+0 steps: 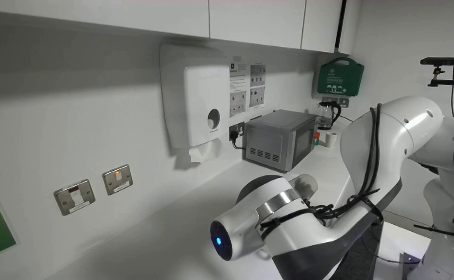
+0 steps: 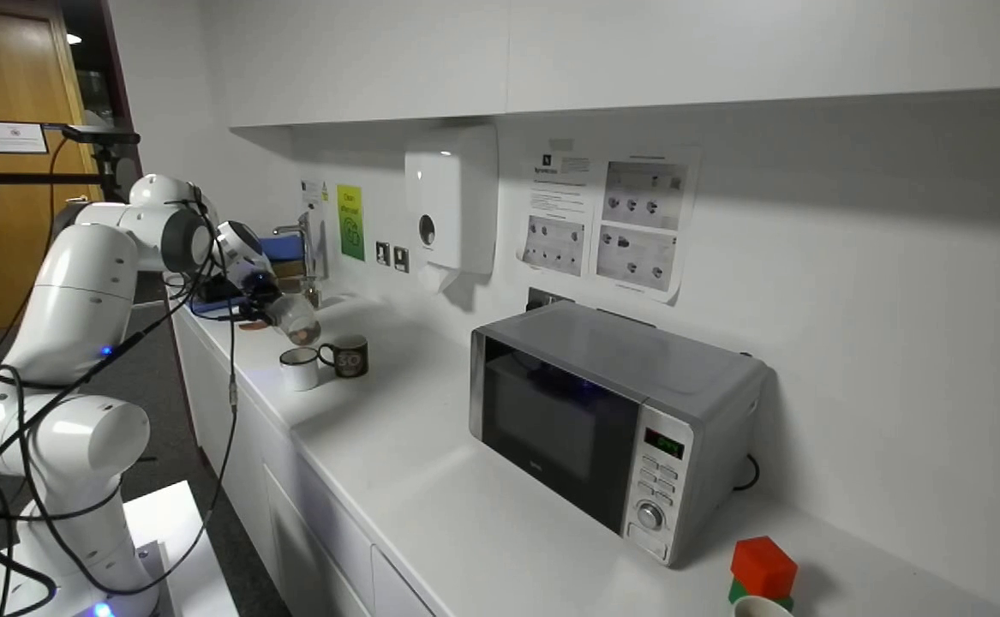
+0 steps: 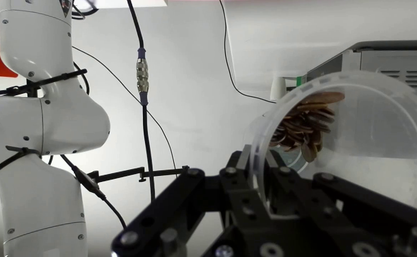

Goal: Pick up the colourless cup from the countertop and pour its contents in the two cups.

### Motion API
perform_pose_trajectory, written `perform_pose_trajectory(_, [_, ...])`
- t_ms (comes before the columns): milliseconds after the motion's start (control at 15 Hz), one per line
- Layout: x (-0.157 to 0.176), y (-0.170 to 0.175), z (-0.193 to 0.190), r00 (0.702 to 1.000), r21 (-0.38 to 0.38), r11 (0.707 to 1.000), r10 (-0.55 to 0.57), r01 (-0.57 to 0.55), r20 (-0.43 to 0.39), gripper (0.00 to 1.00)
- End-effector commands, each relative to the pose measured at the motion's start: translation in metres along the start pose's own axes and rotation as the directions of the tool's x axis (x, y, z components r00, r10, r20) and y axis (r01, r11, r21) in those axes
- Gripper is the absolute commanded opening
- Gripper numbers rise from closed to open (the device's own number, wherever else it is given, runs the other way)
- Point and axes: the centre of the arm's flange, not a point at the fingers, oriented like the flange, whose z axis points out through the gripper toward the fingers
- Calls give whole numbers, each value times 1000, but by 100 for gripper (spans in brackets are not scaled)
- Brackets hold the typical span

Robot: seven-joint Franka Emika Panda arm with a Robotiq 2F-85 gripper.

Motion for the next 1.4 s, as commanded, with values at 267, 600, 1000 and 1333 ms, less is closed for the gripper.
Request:
perform_pose_trajectory(267, [10, -4, 0, 997, -14, 999, 48, -49, -55, 2])
perform_pose_trajectory(600, [9, -6, 7, 997, -23, 998, 48, -50, -55, 2])
perform_pose_trajectory(1000, [4, -9, 11, 995, -27, 998, 59, -61, -81, 2])
perform_pose_trajectory(1333, [-3, -11, 14, 992, -33, 997, 71, -75, -102, 2])
